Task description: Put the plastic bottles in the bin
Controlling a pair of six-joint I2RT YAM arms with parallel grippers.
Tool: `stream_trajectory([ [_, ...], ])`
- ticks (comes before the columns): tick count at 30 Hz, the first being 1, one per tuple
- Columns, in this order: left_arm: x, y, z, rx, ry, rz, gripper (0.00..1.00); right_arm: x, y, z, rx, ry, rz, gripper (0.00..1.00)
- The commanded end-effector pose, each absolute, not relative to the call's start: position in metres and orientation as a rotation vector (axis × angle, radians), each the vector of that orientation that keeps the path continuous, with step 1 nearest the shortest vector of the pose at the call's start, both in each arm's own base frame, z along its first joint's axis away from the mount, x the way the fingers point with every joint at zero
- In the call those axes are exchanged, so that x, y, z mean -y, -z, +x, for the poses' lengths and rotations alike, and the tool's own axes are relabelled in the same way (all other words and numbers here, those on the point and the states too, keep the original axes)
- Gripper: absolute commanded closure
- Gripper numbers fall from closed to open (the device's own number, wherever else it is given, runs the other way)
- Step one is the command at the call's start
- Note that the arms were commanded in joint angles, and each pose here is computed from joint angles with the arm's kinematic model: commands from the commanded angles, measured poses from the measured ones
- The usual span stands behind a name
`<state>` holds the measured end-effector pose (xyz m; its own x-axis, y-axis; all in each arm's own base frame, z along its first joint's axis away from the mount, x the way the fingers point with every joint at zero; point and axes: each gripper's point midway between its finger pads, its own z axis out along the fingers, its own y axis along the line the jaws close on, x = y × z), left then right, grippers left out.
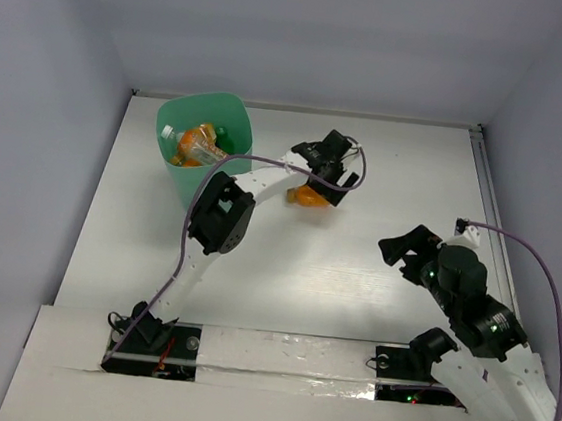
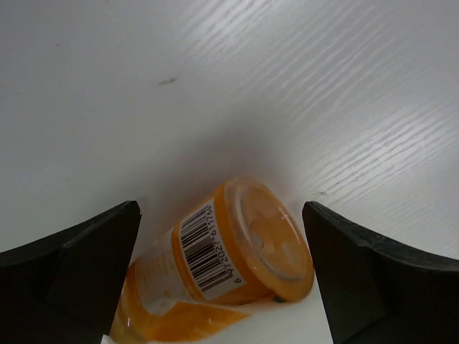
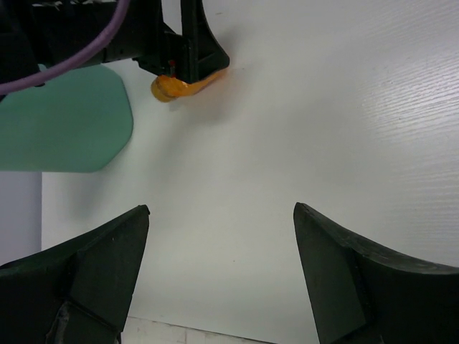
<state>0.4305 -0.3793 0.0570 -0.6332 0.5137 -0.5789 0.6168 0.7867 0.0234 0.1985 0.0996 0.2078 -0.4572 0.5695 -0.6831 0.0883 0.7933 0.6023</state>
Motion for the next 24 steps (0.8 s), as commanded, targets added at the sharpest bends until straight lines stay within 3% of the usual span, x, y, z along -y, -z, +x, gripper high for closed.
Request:
stream_trajectory([
  [1,0.375,-0.048,0.413,-2.454,0.308,0.815,0.07,-0.104,-0.225,0.200,-1.957,-0.651,0.470,0.13],
  [4,0.372,-0.045,0.404,-2.461,0.343,0.759,0.28,-0.106,-0.223,0.202,-1.954,-0.660,0.479,0.13],
  [5,0.374,-0.049,0.404,-2.447,0.365,0.743,0.45,-0.107,-0.224,0.202,-1.951,-0.667,0.484,0.13],
  [6,0.372,-0.045,0.399,-2.464,0.374,0.728,0.53,-0.107,-0.223,0.203,-1.950,-0.669,0.483,0.13],
  [11,0.373,-0.084,0.394,-2.412,0.439,0.679,0.80,-0.110,-0.221,0.206,-1.952,-0.674,0.490,0.13],
  [16,0.380,-0.156,0.395,-2.295,0.538,0.627,0.87,-0.110,-0.226,0.210,-1.933,-0.673,0.492,0.13],
  [21,0.370,-0.201,0.382,-2.253,0.550,0.574,0.80,-0.120,-0.229,0.210,-1.944,-0.706,0.425,0.14],
  [23,0.361,-0.244,0.372,-2.176,0.604,0.510,0.75,-0.129,-0.226,0.210,-1.968,-0.730,0.360,0.19],
  [24,0.355,-0.240,0.363,-2.200,0.622,0.464,0.73,-0.132,-0.219,0.210,-1.988,-0.732,0.343,0.33],
])
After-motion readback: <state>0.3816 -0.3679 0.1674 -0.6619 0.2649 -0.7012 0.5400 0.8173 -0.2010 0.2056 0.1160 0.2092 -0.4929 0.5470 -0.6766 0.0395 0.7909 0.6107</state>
